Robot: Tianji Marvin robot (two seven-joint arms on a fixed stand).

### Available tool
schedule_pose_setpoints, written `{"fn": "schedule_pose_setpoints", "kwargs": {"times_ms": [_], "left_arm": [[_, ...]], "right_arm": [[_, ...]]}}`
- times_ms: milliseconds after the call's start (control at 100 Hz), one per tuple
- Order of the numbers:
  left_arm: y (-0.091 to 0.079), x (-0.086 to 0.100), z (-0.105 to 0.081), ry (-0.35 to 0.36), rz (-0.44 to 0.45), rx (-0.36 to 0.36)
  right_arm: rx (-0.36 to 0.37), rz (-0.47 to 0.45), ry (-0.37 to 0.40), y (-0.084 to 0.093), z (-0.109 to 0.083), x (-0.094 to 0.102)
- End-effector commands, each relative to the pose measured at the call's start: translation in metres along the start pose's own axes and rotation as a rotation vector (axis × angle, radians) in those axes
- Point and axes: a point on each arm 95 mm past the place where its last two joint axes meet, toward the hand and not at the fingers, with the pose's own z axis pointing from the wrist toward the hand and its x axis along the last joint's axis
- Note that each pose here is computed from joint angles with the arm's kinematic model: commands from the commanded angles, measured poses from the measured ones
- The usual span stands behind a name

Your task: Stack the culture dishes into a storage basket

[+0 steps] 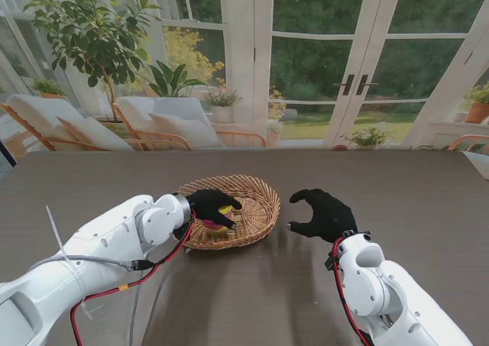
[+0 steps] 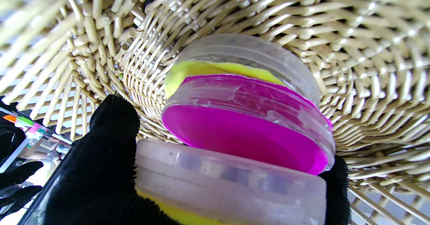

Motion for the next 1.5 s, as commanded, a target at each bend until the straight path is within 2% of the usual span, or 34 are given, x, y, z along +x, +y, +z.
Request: {"fn": "schedule_pose_setpoints", "kwargs": {"times_ms": [0, 1490], "left_arm": [[0.0068, 0.0002, -0.0001, 0.001, -0.011, -0.037], [0.0050, -0.0023, -0.0031, 0.032, 0.008, -0.059]], "right_arm": [[0.020, 0.001, -0.001, -0.0038, -0.0009, 0.0009], [0.021, -0.002, -0.004, -0.0050, 0.0001, -0.0001]]}}
